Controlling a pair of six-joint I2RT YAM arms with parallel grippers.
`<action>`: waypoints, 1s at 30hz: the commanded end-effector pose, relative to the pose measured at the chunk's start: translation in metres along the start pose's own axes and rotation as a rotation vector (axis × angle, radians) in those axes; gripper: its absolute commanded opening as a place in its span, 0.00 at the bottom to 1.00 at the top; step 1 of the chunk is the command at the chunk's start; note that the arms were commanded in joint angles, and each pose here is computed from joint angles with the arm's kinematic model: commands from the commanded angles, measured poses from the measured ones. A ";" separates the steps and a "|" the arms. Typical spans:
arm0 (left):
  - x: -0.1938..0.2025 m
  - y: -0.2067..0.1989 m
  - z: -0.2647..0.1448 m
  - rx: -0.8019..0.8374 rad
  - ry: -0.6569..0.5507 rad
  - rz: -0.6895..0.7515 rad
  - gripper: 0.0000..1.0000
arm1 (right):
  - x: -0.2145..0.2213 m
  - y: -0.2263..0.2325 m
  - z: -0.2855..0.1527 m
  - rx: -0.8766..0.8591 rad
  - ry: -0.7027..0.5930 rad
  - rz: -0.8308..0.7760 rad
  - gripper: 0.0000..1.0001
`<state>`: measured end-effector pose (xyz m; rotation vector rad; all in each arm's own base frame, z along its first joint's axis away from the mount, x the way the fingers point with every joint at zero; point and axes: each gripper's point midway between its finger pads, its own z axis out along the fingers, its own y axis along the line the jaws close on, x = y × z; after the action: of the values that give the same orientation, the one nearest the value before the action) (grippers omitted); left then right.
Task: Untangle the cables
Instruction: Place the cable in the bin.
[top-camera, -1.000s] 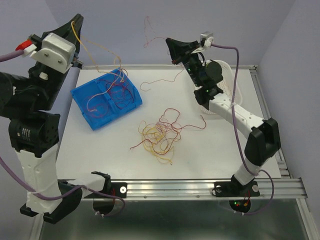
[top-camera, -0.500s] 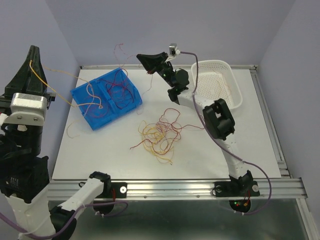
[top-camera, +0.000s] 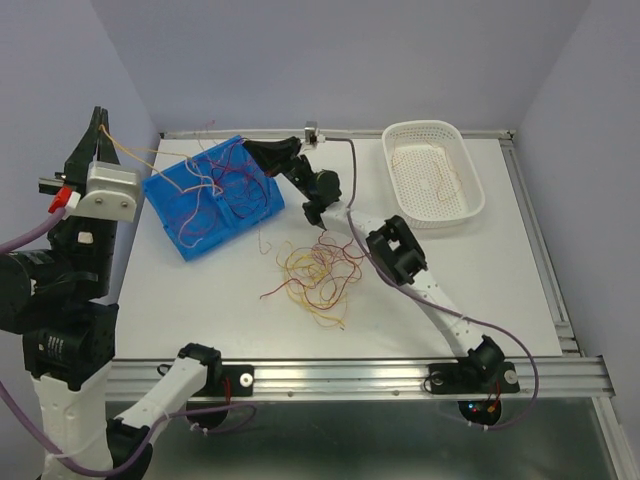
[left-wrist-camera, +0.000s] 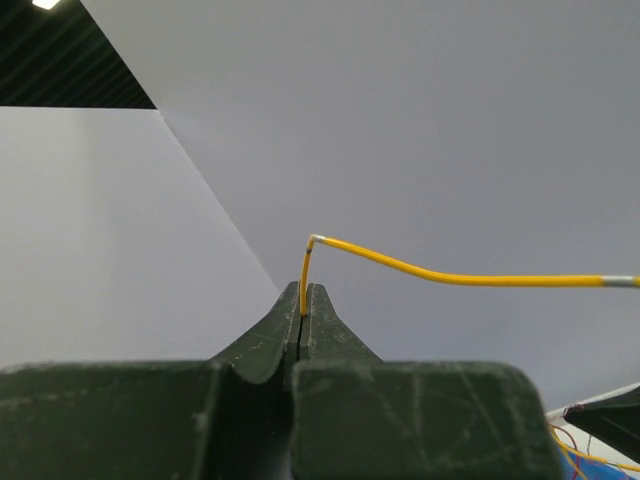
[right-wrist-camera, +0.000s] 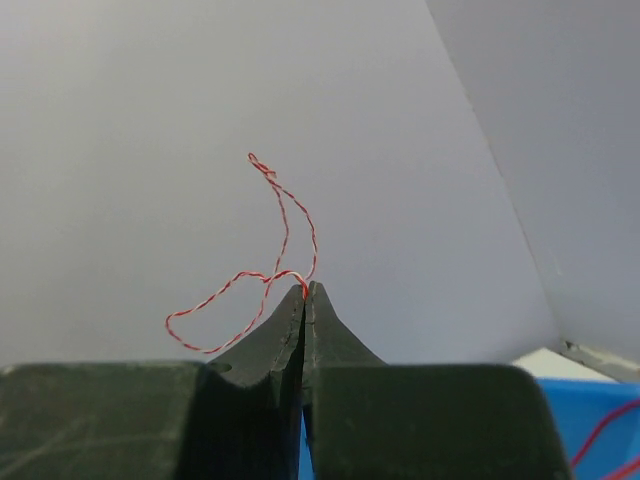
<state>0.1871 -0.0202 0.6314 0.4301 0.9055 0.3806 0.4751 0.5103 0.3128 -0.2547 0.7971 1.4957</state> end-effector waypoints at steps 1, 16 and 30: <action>-0.008 0.013 -0.004 -0.056 -0.027 0.018 0.00 | -0.017 -0.005 -0.009 0.000 -0.135 -0.042 0.01; 0.006 -0.013 0.006 0.027 -0.017 -0.004 0.00 | 0.045 -0.020 -0.038 0.126 -0.004 -0.026 0.08; 0.015 -0.028 0.013 0.082 -0.004 -0.015 0.00 | -0.031 0.053 0.010 0.023 0.003 -0.219 0.68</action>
<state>0.2078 -0.0348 0.6047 0.5009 0.9553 0.3498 0.4651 0.5281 0.2375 -0.2807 1.0227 1.3455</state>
